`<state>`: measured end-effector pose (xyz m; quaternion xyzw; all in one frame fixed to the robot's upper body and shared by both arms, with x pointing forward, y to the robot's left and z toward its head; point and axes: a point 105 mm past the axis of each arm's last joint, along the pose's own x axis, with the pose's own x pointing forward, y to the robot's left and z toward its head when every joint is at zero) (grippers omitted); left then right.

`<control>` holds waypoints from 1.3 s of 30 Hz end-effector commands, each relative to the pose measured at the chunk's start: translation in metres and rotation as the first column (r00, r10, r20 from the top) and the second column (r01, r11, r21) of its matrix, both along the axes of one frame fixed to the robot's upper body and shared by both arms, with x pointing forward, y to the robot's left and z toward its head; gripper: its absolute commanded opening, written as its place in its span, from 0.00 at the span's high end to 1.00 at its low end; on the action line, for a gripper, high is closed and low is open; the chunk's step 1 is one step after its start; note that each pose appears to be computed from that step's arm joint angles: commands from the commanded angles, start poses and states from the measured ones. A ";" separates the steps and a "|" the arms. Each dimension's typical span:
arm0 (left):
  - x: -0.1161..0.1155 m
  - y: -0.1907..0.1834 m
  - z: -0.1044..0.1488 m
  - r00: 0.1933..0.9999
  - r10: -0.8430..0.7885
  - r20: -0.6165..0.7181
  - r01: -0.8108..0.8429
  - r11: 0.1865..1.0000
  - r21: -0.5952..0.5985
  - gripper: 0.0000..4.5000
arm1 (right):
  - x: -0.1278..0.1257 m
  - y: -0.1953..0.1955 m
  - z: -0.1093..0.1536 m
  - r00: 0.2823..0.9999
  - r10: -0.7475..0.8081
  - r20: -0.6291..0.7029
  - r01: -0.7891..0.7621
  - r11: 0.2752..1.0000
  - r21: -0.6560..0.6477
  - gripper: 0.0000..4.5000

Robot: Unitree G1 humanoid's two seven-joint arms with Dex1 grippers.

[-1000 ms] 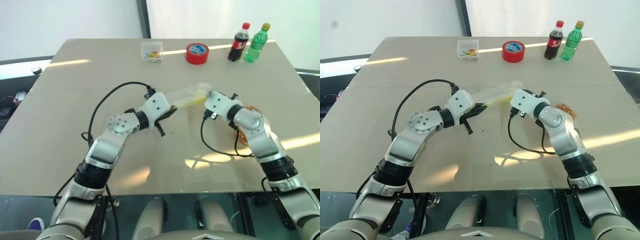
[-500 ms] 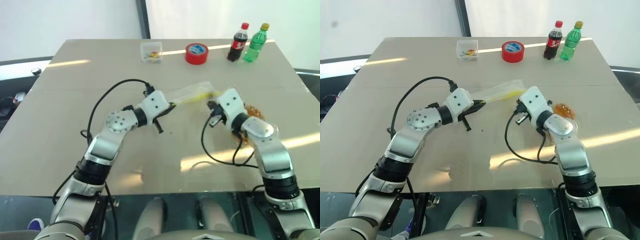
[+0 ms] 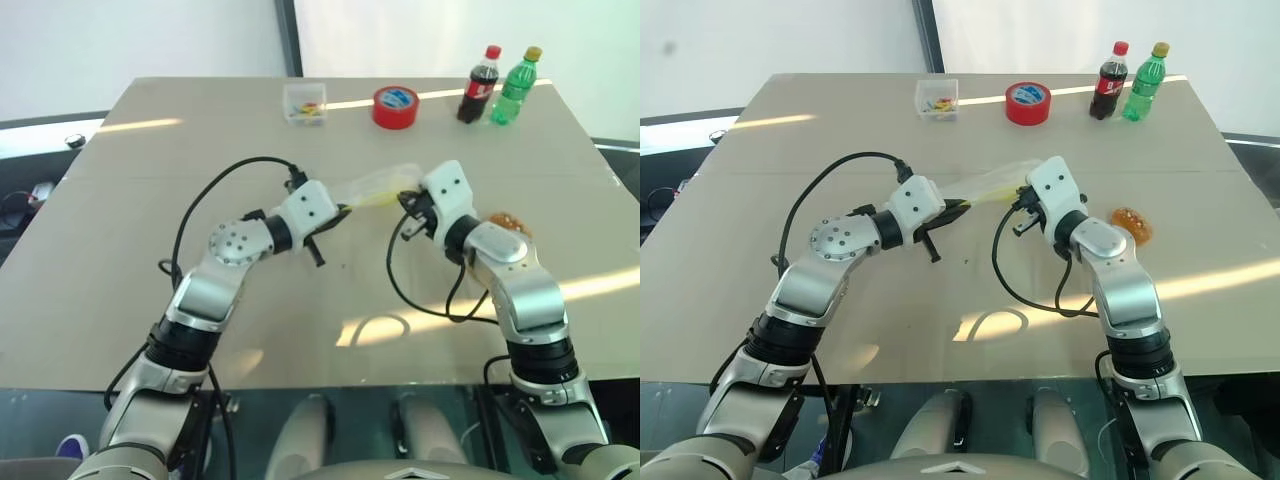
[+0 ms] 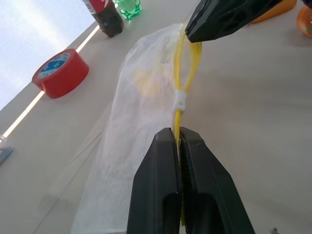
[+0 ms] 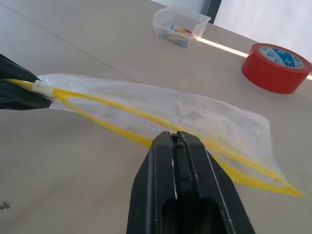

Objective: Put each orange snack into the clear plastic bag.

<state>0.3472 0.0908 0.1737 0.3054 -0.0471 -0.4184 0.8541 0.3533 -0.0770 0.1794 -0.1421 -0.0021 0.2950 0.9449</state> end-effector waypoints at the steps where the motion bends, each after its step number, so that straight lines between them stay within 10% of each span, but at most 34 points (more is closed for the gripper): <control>1: -0.005 -0.002 0.016 0.999 -0.011 0.053 0.012 1.000 -0.018 1.00 | -0.001 0.004 0.005 1.000 0.013 0.028 -0.013 1.000 -0.006 0.99; 12: -0.020 -0.006 0.013 0.996 -0.084 0.043 0.084 0.996 -0.007 1.00 | 0.012 0.019 -0.004 0.993 0.013 0.121 -0.002 0.995 -0.095 0.99; 16: -0.021 0.000 0.009 0.996 -0.084 0.026 0.084 0.996 0.010 1.00 | 0.021 0.026 -0.028 0.898 0.198 0.394 0.088 0.795 -0.600 0.99; 21: -0.019 0.007 0.005 0.998 -0.062 0.011 0.062 0.998 0.021 1.00 | 0.030 0.022 -0.039 0.835 0.277 0.476 0.182 0.678 -0.713 0.99; 31: -0.016 0.015 0.002 1.000 -0.016 -0.010 0.016 1.000 0.001 1.00 | 0.033 0.016 -0.038 0.808 0.292 0.511 0.234 0.637 -0.734 0.01; 39: -0.003 0.023 0.001 0.998 0.051 -0.040 -0.052 0.998 -0.034 1.00 | 0.026 0.006 -0.015 0.792 0.271 0.547 0.242 0.683 -0.690 0.01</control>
